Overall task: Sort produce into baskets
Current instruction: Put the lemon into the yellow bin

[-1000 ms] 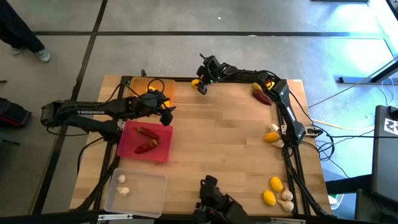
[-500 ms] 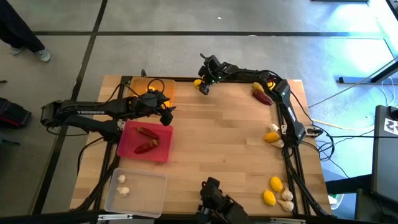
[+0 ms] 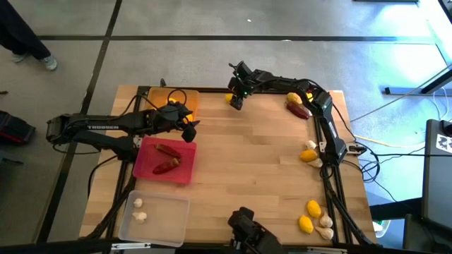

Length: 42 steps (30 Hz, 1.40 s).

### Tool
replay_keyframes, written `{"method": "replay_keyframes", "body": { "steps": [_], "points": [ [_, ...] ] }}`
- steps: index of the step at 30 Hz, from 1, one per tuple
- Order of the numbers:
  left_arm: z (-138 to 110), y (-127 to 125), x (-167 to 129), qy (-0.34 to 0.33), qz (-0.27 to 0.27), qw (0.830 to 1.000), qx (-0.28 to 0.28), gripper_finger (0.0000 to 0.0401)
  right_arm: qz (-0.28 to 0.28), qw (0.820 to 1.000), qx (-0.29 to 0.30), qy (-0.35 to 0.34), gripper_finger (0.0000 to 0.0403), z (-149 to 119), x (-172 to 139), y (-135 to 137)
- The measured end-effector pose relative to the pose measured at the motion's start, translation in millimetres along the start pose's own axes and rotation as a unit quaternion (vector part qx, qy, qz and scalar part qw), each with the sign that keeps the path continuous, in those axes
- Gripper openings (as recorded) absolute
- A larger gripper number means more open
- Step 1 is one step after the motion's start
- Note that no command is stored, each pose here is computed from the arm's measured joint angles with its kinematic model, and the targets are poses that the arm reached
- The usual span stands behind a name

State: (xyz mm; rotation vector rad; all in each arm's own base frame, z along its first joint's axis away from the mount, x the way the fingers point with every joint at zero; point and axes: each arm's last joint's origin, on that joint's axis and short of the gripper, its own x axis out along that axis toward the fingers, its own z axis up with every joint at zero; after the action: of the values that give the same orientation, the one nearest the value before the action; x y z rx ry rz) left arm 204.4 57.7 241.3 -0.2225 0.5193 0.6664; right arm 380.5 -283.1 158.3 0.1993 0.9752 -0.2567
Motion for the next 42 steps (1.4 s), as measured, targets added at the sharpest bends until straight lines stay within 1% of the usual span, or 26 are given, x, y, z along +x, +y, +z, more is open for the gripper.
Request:
{"method": "replay_keyframes", "body": {
  "steps": [5, 7, 9, 12, 14, 17, 18, 21, 24, 27, 32, 34, 37, 42],
  "points": [
    [0, 0, 0, 0.001, 0.000, 1.000, -0.002, 0.0258, 0.001, 1.000, 0.001, 0.003, 0.0207, -1, 0, 0],
    [0, 0, 0, 0.001, 0.000, 1.000, -0.003, 0.0258, 0.002, 1.000, 0.013, 0.005, 0.0214, -1, 1, 0],
    [0, 0, 0, 0.001, 0.000, 1.000, -0.003, 0.0258, 0.002, 1.000, 0.017, 0.007, 0.0229, -2, 1, 0],
    [0, 0, 0, 0.001, 0.000, 1.000, -0.003, 0.0258, 0.003, 0.999, 0.022, 0.030, 0.0265, -9, 6, 0],
    [0, 0, 0, 0.001, 0.000, 1.000, -0.003, 0.0258, -0.005, 0.999, 0.021, 0.037, 0.0287, -11, 9, 0],
    [0, 0, 0, 0.000, 0.000, 1.000, -0.002, 0.0258, -0.022, 0.999, 0.015, 0.022, 0.0305, -6, 7, -2],
    [0, 0, 0, 0.000, 0.000, 1.000, -0.002, 0.0258, -0.017, 0.999, 0.016, 0.023, 0.0306, -7, 9, -2],
    [0, 0, 0, 0.000, 0.000, 1.000, -0.002, 0.0258, -0.014, 0.999, 0.017, 0.029, 0.0297, -10, 12, -2],
    [0, 0, 0, 0.000, 0.000, 1.000, -0.002, 0.0258, -0.016, 1.000, 0.013, 0.011, 0.0276, -6, 11, -2],
    [0, 0, 0, 0.000, 0.000, 1.000, -0.002, 0.0258, -0.012, 1.000, 0.011, 0.010, 0.0246, -5, 11, -2],
    [0, 0, 0, 0.000, 0.000, 1.000, -0.001, 0.0258, -0.030, 0.999, 0.004, 0.013, 0.0188, -5, 10, -3],
    [0, 0, 0, 0.000, 0.000, 1.000, -0.002, 0.0258, -0.031, 0.999, -0.001, 0.013, 0.0172, -5, 10, -3],
    [0, 0, 0, 0.000, 0.000, 1.000, -0.002, 0.0258, -0.032, 0.999, -0.002, 0.012, 0.0166, -5, 10, -4],
    [0, 0, 0, 0.000, 0.000, 1.000, 0.000, 0.0258, -0.030, 0.999, -0.008, 0.018, 0.0175, -1, 1, 5]
  ]
}}
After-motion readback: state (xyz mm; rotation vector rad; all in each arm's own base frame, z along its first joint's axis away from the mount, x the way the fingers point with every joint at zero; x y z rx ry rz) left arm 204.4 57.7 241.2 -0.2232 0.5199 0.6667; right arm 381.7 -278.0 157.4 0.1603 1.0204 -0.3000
